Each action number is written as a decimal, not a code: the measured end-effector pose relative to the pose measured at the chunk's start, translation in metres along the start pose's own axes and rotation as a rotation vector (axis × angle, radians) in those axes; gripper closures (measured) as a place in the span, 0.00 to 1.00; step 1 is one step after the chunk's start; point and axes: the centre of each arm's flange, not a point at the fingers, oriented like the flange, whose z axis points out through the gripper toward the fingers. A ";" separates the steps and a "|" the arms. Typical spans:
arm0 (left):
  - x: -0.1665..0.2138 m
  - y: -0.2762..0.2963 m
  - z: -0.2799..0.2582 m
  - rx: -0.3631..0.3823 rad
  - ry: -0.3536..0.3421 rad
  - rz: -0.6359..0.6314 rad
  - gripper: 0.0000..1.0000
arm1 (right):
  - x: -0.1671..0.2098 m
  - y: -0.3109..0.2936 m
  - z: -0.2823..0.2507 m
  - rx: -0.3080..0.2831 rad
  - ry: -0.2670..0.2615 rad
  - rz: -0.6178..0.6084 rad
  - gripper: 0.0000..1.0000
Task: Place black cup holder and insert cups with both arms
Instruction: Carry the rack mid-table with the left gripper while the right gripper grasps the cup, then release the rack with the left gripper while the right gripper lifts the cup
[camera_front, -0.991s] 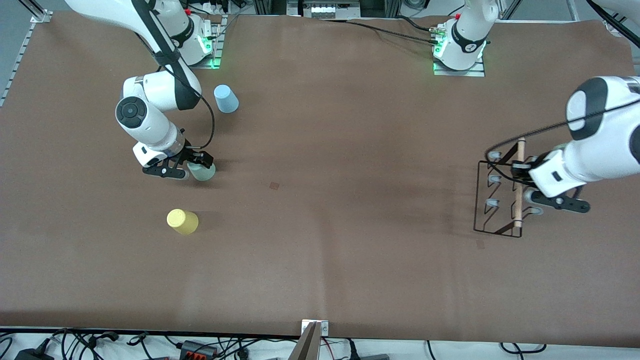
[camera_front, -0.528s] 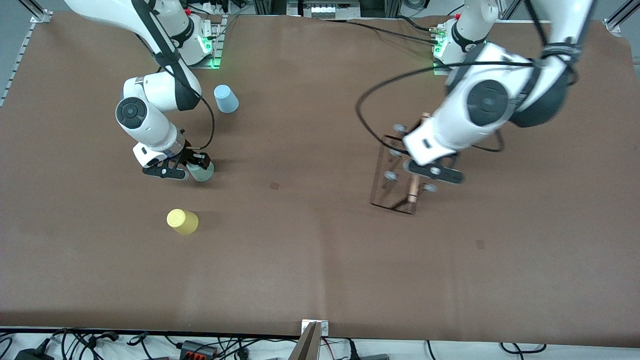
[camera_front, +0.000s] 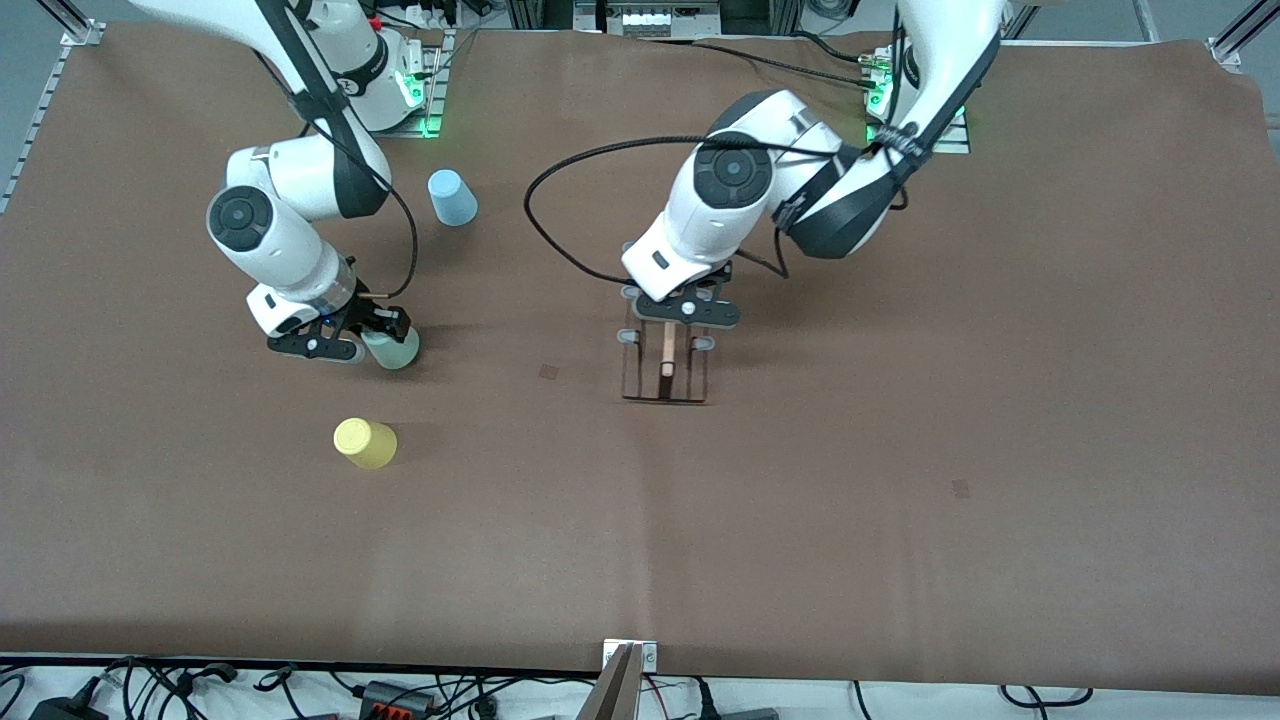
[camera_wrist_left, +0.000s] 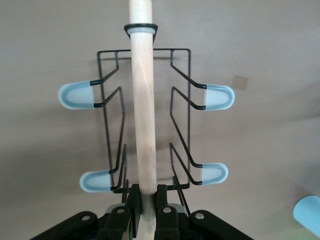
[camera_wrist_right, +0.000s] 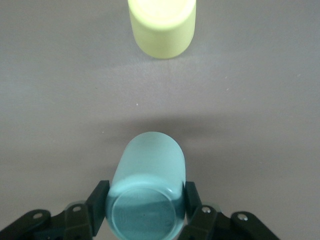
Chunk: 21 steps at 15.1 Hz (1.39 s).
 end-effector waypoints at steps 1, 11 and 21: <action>0.002 0.003 0.009 -0.013 0.002 0.001 0.84 | 0.000 0.001 -0.014 0.001 0.008 -0.004 0.35; 0.013 0.017 0.002 -0.065 0.042 0.002 0.59 | 0.000 0.009 -0.034 0.003 0.025 -0.027 0.35; 0.105 -0.268 -0.138 0.219 0.111 -0.031 0.00 | -0.044 -0.103 -0.139 0.050 -0.099 0.136 0.35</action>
